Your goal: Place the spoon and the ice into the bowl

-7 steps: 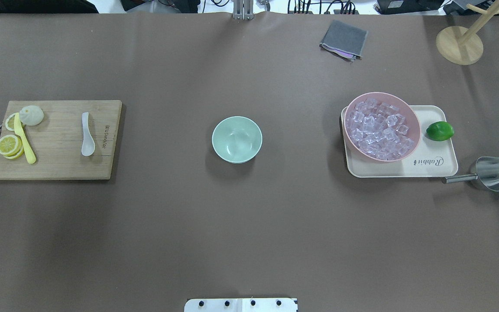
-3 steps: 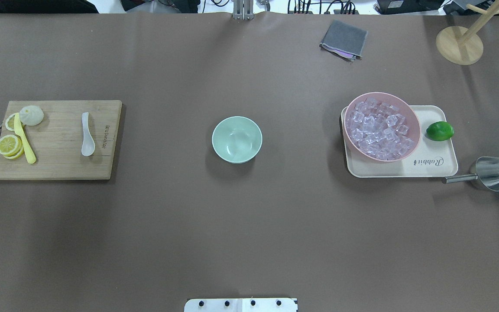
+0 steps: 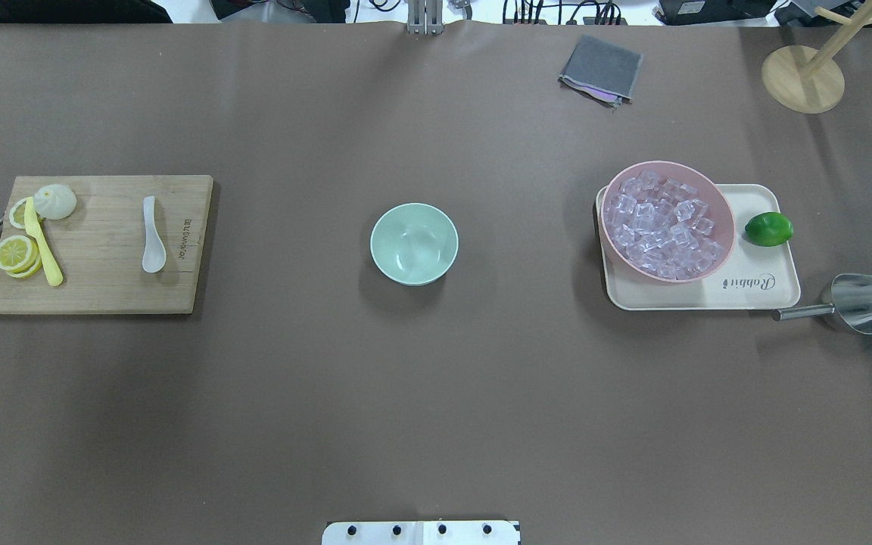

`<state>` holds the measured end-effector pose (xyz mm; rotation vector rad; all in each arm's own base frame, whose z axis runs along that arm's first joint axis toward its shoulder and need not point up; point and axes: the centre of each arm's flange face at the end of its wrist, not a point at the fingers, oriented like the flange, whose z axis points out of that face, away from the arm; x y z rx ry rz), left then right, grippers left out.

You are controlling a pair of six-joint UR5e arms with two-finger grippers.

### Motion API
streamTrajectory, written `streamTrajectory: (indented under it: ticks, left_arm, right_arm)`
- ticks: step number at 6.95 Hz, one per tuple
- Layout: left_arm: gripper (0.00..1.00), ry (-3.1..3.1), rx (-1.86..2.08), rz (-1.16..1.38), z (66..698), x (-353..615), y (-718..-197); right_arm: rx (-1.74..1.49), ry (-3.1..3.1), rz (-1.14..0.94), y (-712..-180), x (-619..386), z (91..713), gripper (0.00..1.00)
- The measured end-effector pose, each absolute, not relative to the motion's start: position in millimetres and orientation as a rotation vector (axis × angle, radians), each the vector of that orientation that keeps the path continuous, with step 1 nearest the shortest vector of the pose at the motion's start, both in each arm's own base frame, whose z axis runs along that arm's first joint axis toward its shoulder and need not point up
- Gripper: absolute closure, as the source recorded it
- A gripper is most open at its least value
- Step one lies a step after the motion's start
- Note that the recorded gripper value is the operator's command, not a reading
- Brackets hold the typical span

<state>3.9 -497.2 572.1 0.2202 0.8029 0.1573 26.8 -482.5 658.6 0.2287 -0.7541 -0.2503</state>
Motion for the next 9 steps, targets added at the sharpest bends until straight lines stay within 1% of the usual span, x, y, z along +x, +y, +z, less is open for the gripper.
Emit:
streamTrajectory:
  ticks: [2,4,5,6,7,8,9]
  left_arm:
    - [0.03,0.867,0.25,0.102,553.7,19.2,-498.9]
    - [0.03,0.913,0.246,0.063,518.1,61.8,-510.3]
    - [0.03,0.929,0.209,0.012,497.0,94.4,-519.4]
    - [0.06,0.939,0.16,-0.054,477.9,131.6,-526.2]
    - [0.07,0.946,0.11,-0.107,465.0,166.0,-527.9]
    - [0.14,0.936,0.074,-0.14,459.0,197.2,-526.5]
    - [0.14,0.919,0.053,-0.163,455.3,226.5,-527.5]
  right_arm:
    - [0.236,-0.778,-0.258,-486.6,23.8,652.8,0.0]
    - [0.241,-0.809,-0.252,-487.7,21.3,645.9,0.01]
    - [0.245,-0.818,-0.223,-491.8,17.9,632.8,0.01]
    - [0.245,-0.829,-0.188,-498.3,9.1,613.8,0.01]
    - [0.24,-0.843,-0.157,-507.1,-4.4,594.1,0.01]
    - [0.232,-0.858,-0.132,-515.1,-21.5,573.3,0.01]
    - [0.225,-0.874,-0.114,-519.7,-39.3,553.3,0.01]
